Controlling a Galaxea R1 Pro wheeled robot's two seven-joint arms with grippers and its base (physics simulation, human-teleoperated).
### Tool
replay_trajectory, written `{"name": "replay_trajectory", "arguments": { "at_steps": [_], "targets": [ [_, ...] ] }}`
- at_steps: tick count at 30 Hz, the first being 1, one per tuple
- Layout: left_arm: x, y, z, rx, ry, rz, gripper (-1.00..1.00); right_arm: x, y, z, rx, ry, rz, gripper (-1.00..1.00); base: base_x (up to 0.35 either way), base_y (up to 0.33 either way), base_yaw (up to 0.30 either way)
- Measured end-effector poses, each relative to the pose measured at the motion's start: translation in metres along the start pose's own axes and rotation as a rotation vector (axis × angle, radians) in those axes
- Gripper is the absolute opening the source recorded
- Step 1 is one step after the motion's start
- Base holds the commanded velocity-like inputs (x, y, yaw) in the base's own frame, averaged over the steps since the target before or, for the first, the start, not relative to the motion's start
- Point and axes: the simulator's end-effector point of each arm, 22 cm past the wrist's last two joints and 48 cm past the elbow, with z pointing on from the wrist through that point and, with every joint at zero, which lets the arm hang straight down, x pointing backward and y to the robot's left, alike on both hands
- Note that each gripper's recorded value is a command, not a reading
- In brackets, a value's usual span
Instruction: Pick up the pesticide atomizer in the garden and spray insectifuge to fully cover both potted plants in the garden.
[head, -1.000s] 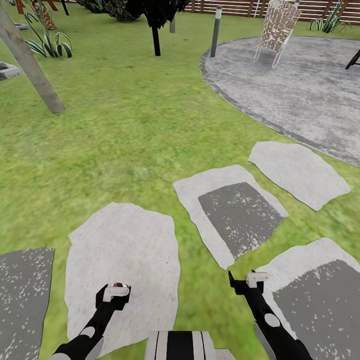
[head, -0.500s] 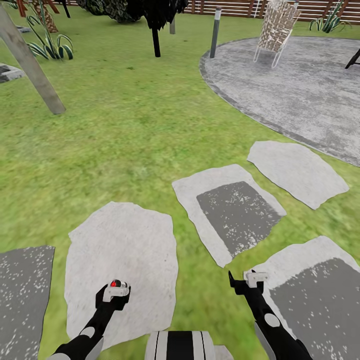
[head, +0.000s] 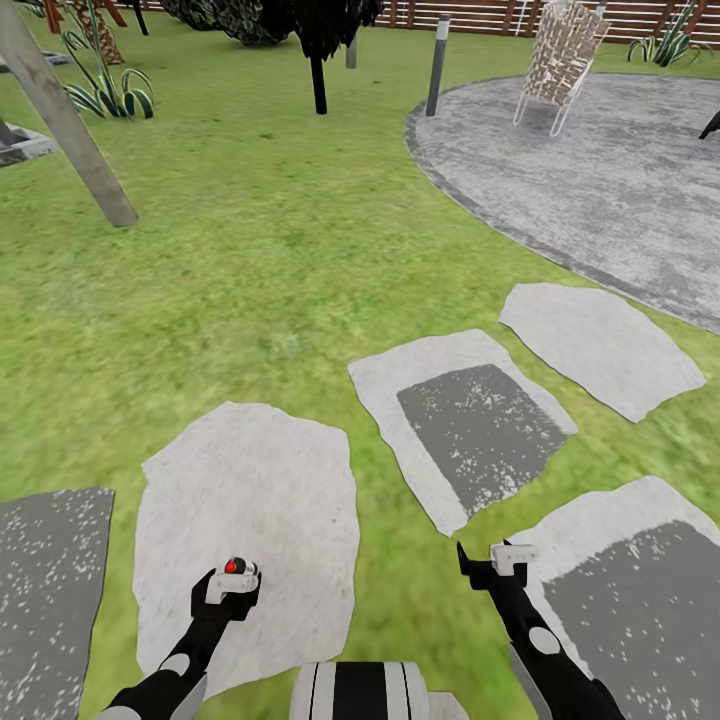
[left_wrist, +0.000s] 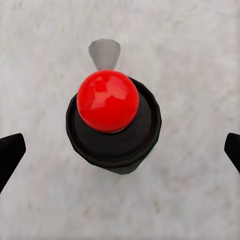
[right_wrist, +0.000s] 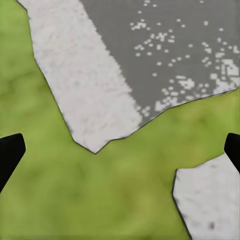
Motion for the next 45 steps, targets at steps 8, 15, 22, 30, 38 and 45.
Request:
{"name": "replay_trajectory", "arguments": {
  "at_steps": [8,15,22,30,38,45],
  "targets": [
    [0.0,0.0,0.0,0.0,0.0,0.0,1.0,0.0,0.0,0.0,0.0,0.0,0.0,1.0,0.0,0.0,0.0],
    [0.0,-0.0001,0.0,0.0,0.0,0.001,1.0,0.0,0.0,0.0,0.0,0.0,0.0,1.0,0.0,0.0,0.063],
    [0.0,0.0,0.0,0.0,0.0,0.0,1.0,-0.0003,0.0,0.0002,0.0,-0.001,0.0,1.0,0.006,-0.001,0.06],
    [0.0,0.0,0.0,0.0,0.0,0.0,1.0,-0.0001,0.0,0.0,0.0,0.0,0.0,1.0,0.03,-0.033,0.002],
    [0.0004,0.0,-0.0001,0.0,0.001,0.0,1.0,-0.0001,0.0,0.0001,0.0,0.0,0.0,1.0,0.002,-0.002,0.0],
    [0.0005,0.0,-0.0002,0.0,0.001,0.0,1.0,-0.0002,0.0,0.0001,0.0,0.0,0.0,1.0,0.0,0.0,0.0]
  ]
}}
